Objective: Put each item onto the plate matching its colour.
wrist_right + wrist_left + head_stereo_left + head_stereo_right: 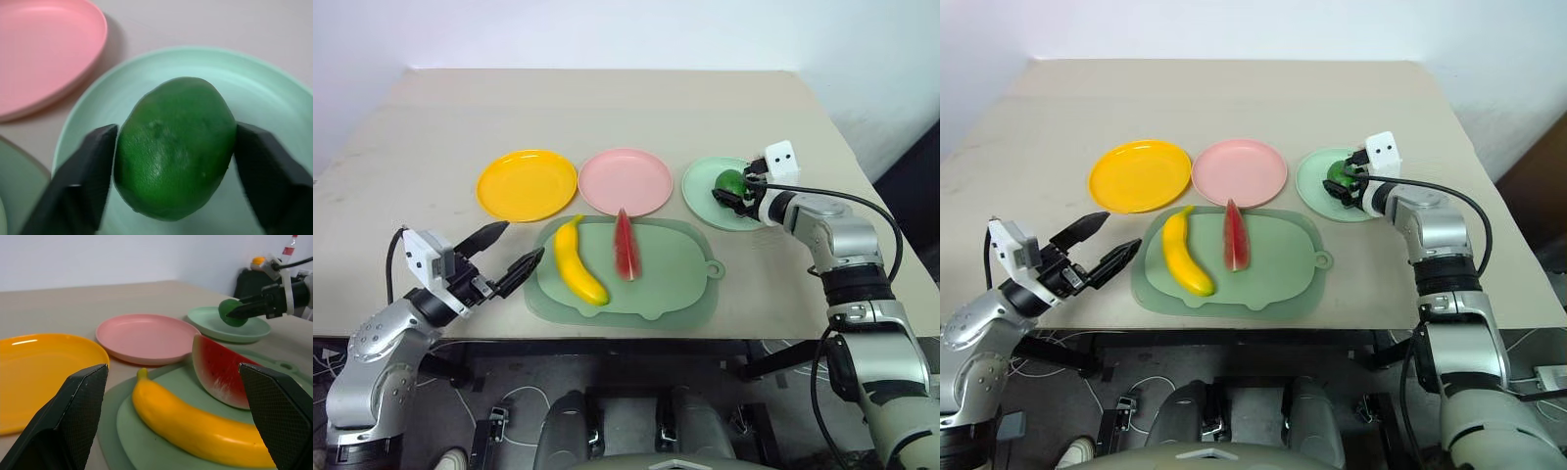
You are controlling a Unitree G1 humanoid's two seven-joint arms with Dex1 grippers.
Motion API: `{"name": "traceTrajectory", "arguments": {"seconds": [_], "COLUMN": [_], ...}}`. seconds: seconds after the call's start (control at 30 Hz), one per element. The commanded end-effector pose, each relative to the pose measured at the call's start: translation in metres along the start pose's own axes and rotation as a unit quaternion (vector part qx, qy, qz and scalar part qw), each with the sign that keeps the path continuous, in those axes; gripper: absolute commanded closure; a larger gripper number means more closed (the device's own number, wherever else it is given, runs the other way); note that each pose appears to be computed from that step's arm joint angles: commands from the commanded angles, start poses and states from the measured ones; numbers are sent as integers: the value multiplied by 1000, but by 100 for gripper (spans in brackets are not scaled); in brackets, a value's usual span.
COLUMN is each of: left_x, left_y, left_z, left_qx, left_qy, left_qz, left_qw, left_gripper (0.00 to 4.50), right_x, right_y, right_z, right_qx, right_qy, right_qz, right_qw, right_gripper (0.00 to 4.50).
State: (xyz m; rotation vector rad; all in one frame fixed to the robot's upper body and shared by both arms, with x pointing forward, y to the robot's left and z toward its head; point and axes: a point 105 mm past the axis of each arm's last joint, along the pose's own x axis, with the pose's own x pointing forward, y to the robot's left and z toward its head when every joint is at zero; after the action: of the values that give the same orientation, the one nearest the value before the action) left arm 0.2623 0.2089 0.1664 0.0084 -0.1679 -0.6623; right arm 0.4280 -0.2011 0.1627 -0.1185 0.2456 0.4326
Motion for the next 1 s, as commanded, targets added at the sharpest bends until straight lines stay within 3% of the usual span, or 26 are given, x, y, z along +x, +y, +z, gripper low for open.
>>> {"name": "traceTrajectory", "arguments": {"seconds": [0.03, 0.27, 0.37, 0.43, 0.6, 1.0], "left_x": [-3, -6, -2, 1, 10, 20], "left_y": [-1, 1, 3, 4, 5, 1], "left_z": [15, 17, 16, 15, 13, 5], "left_qx": [23, 26, 26, 26, 22, 11], "left_qy": [-17, -15, -17, -18, -24, -26], "left_qz": [2, 5, 3, -2, -14, -31], "left_qw": [1000, 1000, 1000, 999, 999, 999], "left_gripper": [0, 0, 0, 0, 0, 0], "right_x": [-5, -23, -38, -40, -45, -32], "right_y": [-5, 14, 72, 105, 146, 176], "right_z": [25, 49, 53, 41, 22, 18], "right_qx": [-17, -2, 26, 58, 106, 141], "right_qy": [-34, -72, -79, -50, 35, 114], "right_qz": [-6, 39, 125, 165, 200, 208], "right_qw": [999, 997, 989, 983, 973, 961], "right_gripper": [5, 5, 5, 5, 5, 5]}}
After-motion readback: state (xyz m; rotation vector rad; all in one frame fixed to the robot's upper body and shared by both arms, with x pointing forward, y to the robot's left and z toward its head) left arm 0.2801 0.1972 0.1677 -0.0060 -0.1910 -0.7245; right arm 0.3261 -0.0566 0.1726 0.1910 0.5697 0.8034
